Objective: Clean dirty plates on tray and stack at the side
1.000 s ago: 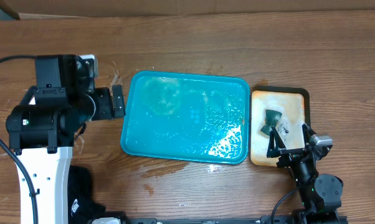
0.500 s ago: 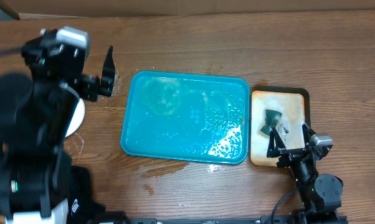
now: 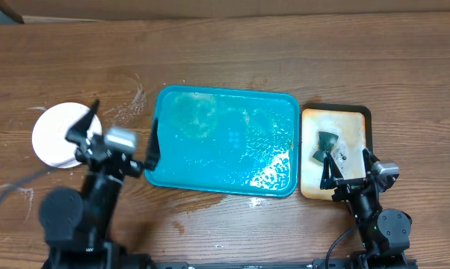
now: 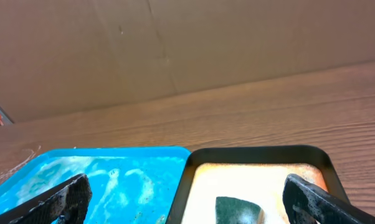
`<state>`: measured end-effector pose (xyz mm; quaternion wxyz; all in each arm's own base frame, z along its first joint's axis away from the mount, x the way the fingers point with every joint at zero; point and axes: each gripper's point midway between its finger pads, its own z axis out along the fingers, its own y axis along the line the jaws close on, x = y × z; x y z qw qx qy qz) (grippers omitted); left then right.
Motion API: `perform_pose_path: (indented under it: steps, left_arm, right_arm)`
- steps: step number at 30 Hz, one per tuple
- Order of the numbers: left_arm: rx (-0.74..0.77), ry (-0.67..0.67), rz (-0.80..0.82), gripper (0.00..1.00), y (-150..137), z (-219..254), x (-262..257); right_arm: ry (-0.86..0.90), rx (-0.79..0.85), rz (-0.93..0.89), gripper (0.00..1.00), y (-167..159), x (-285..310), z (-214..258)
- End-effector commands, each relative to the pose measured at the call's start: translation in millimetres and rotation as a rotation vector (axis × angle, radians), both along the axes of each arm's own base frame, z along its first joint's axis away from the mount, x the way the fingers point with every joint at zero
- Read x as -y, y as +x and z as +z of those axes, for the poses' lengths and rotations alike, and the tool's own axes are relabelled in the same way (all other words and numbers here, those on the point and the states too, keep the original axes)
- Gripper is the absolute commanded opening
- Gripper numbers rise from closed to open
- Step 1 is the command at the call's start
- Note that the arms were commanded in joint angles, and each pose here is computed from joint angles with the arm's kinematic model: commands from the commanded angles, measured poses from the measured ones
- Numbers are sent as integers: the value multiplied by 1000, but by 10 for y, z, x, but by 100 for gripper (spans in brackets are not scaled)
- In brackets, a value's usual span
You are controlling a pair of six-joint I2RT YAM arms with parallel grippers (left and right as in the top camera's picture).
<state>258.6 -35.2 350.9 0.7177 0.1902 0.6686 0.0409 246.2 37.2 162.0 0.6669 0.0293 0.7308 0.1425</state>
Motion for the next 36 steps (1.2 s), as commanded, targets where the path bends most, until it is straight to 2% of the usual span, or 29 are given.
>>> perform_pose_path:
  steps: [1, 12, 24, 29, 36]
  left_arm:
    - [32, 20, -27, 100, -126, -300, 55]
    - [65, 11, -59, 99, -315, -1159, 110]
    - [-190, -7, -99, 100, -281, -1962, 174]
    - [-200, -18, -83, 100, -276, -1981, 149]
    - [-243, -182, 7, 100, -243, -1998, 19]
  right_arm:
    - [4, 5, 1, 100, -2, -2, -14]
    - [4, 5, 1, 100, -2, -2, -14]
    - [4, 5, 1, 100, -2, -2, -14]
    - [4, 5, 1, 100, -2, -2, -14]
    - [4, 5, 1, 100, -2, -2, -14]
